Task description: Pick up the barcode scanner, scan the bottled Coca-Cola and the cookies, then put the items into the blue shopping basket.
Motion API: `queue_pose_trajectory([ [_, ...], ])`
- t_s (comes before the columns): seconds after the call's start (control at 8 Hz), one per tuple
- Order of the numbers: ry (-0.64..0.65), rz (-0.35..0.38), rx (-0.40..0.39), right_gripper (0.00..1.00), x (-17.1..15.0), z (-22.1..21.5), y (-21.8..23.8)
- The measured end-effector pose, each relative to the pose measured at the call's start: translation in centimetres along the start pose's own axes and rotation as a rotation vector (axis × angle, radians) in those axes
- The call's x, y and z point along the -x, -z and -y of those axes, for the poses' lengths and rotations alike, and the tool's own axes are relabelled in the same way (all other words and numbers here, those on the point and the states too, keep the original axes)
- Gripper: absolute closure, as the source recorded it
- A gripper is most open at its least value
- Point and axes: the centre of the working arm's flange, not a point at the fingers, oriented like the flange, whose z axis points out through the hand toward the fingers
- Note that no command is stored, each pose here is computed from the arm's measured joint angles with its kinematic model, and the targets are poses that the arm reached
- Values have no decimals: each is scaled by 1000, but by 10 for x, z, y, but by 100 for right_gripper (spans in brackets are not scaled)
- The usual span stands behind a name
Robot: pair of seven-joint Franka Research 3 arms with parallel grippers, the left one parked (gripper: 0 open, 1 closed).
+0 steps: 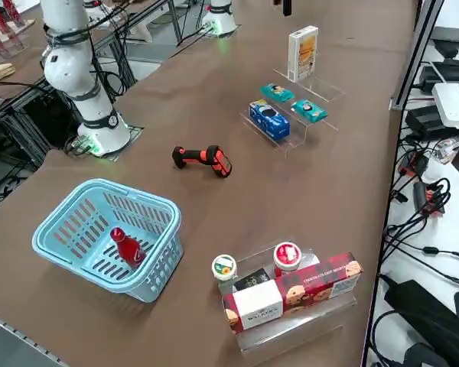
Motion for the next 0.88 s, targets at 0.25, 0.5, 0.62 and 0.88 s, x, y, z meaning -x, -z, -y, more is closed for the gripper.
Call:
queue_pose_trajectory([
  [0.25, 39, -29, 17, 0, -17, -12, -21],
  [0.5, 93, -48, 28, 0, -32, -18, -28],
  [0.62, 103, -49, 30, 0, -38, -15, -34],
  [0.88, 118, -42, 30, 0, -45, -14, -48],
])
